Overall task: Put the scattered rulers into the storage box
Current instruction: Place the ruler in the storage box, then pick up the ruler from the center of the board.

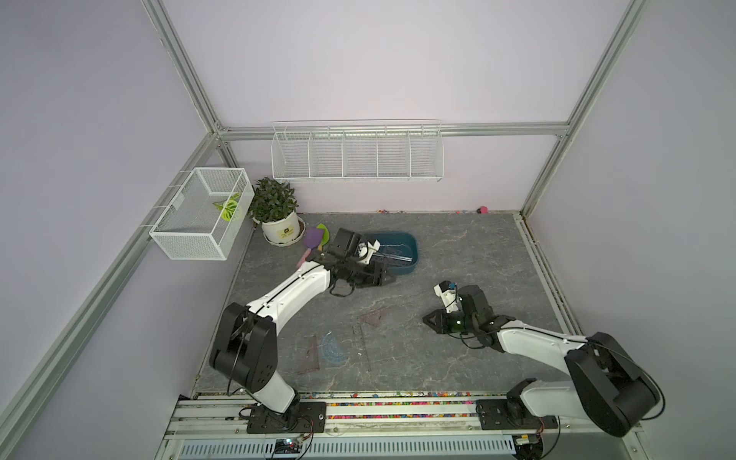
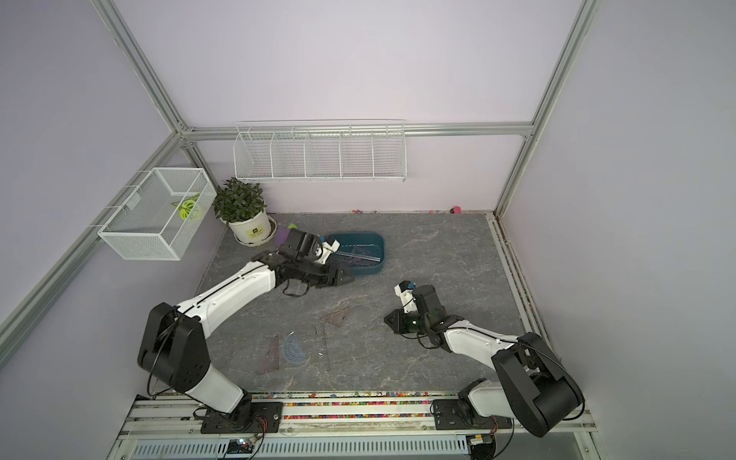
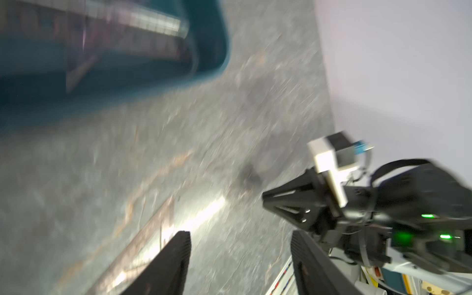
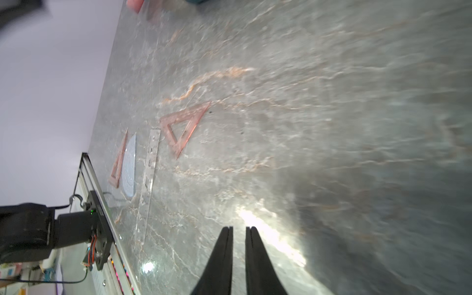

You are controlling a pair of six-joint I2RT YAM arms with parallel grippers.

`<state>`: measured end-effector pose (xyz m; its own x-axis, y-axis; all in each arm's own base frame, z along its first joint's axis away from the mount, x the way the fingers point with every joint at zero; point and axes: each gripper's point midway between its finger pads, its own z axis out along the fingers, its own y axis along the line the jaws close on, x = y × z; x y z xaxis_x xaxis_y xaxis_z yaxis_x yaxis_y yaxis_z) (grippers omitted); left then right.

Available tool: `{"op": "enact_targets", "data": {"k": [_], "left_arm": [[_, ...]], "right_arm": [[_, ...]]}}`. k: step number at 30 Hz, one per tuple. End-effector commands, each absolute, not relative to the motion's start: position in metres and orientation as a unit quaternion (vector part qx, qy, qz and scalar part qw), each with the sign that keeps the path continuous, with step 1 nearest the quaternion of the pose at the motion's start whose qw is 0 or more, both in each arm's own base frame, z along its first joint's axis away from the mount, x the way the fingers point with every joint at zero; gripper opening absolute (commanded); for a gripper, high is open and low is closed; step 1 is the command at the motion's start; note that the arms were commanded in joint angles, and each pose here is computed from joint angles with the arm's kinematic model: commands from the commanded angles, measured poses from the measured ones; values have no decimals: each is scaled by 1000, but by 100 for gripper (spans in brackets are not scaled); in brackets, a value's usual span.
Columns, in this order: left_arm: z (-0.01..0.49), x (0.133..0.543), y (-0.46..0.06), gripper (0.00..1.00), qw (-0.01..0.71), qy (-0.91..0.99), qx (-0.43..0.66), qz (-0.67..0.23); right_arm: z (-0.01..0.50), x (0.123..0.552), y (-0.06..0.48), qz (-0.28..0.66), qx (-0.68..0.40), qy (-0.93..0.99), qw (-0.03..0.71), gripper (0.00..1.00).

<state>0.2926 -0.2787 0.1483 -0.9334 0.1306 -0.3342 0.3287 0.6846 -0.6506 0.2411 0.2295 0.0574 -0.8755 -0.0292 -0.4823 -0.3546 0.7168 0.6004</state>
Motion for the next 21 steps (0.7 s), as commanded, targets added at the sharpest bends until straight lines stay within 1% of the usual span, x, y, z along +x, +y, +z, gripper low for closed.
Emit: {"op": "enact_targets", "data": {"k": [1,3,7,14,17,19,21], "left_arm": [[128,286,-266,69,138,915,82,-369],[116,281,-257,69,136,923,68,-352],[94,285,-244,70,137,939,45,-311],[56,290,-250,70,105,947,39,-302],[41,288,-248,70,92,951,35,-294],[36,286,-245,70,89,953,31,-288],[35,284,-245,70,89,952,31,-290]], "right_arm": [[52,241,238,330,-122,908,229,19],[54,240,248,326,-132,907,230,20],[54,238,268,317,-151,908,230,20],[48,228,293,302,-184,909,220,25],[47,224,301,276,-216,909,226,35],[47,221,306,251,-241,908,235,45],[46,220,311,236,-259,905,242,50]]}}
